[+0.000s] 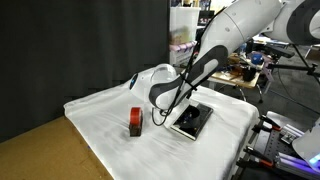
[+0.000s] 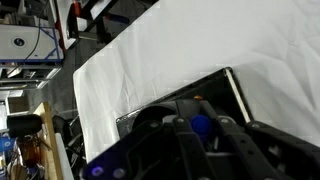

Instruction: Remove the blue marker from the black mug and put it on the left side of the table

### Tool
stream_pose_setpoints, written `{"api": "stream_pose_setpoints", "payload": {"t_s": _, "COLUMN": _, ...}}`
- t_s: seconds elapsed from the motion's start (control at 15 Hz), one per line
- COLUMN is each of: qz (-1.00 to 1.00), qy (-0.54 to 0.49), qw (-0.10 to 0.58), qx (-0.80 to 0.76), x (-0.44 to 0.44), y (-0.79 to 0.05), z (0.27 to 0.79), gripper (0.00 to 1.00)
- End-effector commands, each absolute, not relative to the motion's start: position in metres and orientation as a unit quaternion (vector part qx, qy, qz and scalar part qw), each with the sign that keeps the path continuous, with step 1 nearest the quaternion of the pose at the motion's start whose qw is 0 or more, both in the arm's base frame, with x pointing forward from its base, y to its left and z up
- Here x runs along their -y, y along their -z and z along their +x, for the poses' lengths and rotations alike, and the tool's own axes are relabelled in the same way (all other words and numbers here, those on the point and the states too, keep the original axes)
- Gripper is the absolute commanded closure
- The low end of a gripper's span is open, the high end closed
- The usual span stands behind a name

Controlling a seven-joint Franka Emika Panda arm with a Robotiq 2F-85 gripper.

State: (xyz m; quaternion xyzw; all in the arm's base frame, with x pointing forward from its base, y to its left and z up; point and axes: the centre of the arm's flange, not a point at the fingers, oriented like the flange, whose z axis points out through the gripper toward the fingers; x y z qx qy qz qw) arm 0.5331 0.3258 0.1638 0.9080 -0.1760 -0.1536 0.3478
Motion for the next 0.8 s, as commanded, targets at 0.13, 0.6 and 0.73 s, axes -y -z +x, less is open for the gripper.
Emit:
{"api": "stream_pose_setpoints", "payload": {"t_s": 0.13, "qz": 0.906, "qy": 0.148, "qw": 0.353, "qx": 0.178, "x": -0.3211, "y": -0.1707, "z": 0.5361, "gripper": 0.95}}
{"api": "stream_pose_setpoints", "payload": {"t_s": 0.6, "qz": 0.906, "qy": 0.149, "qw": 0.355, "qx": 0.175, "x": -0.3222, "y": -0.1707, "z": 0.5361, "gripper": 0.95}}
{"api": "stream_pose_setpoints", "payload": {"t_s": 0.73, "qz": 0.906, "qy": 0.146, "qw": 0.358, "qx": 0.173, "x": -0.3216, "y": -0.1714, "z": 0.5391, "gripper": 0.95}}
